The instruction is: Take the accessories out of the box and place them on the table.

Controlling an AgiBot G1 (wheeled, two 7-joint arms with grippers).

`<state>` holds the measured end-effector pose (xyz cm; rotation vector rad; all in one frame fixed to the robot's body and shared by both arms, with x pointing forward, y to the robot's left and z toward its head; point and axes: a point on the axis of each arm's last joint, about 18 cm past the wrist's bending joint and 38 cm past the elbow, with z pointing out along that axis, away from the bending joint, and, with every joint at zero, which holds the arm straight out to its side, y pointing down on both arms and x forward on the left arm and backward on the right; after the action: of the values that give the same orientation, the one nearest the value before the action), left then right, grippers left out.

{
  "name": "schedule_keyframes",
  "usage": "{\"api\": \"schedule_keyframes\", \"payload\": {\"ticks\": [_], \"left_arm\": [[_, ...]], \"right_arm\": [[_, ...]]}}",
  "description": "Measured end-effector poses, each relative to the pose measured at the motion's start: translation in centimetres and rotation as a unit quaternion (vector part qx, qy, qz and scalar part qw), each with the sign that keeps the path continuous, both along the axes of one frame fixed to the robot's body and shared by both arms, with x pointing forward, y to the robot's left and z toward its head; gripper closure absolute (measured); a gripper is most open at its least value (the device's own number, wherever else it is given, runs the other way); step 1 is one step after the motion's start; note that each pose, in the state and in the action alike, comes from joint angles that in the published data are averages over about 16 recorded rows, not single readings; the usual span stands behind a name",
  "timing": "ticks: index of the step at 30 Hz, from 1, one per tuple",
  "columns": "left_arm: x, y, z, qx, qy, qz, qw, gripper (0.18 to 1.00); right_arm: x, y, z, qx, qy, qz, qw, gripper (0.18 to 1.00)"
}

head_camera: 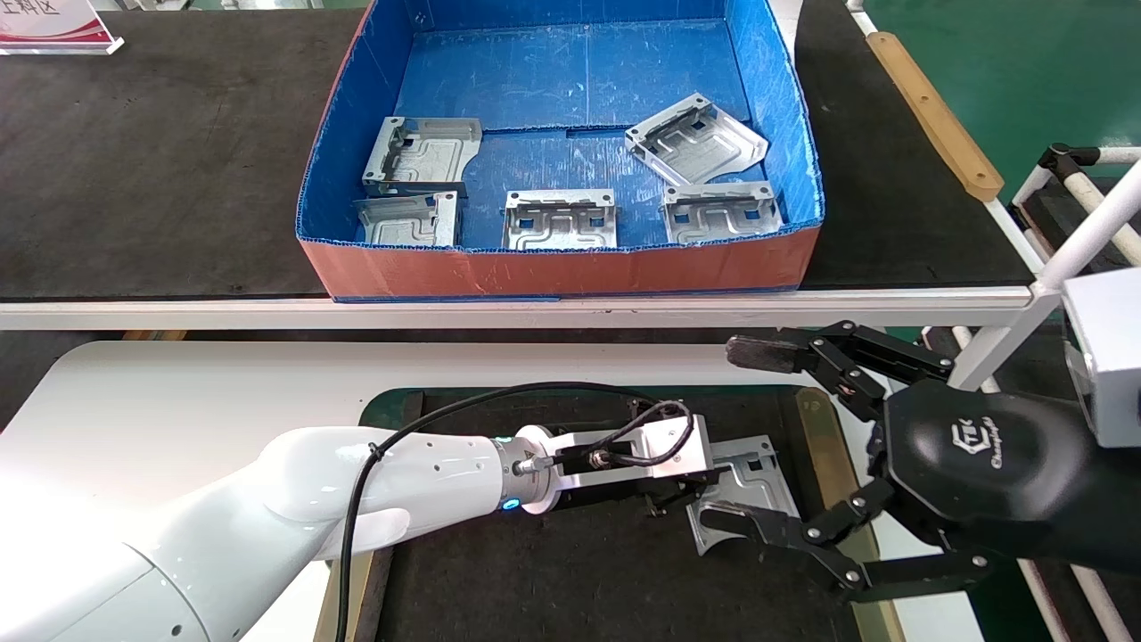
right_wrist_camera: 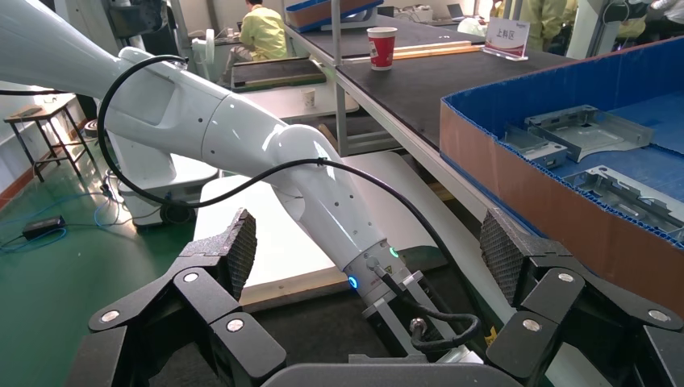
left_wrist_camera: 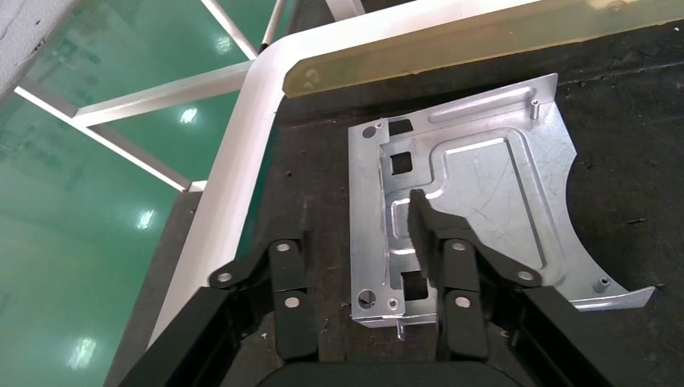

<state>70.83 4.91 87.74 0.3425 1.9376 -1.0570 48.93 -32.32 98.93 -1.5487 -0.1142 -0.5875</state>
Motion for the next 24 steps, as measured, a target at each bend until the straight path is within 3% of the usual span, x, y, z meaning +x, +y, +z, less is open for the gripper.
{"api": "schedule_keyframes", "payload": {"ticks": [12, 24], "left_arm": [[-1.3, 2.3, 0.7, -0.058, 0.045, -0.016, 0.9972, 0.52], [-4.4, 7.3, 2.9, -0.15, 0.106, -0.051, 0.9817, 0.292]], "right_arm": [[0.0, 0.0, 0.0, 0.0, 0.0, 0.0, 1.0, 0.178], [0.0, 0.0, 0.0, 0.0, 0.0, 0.0, 1.0, 0.178]]}}
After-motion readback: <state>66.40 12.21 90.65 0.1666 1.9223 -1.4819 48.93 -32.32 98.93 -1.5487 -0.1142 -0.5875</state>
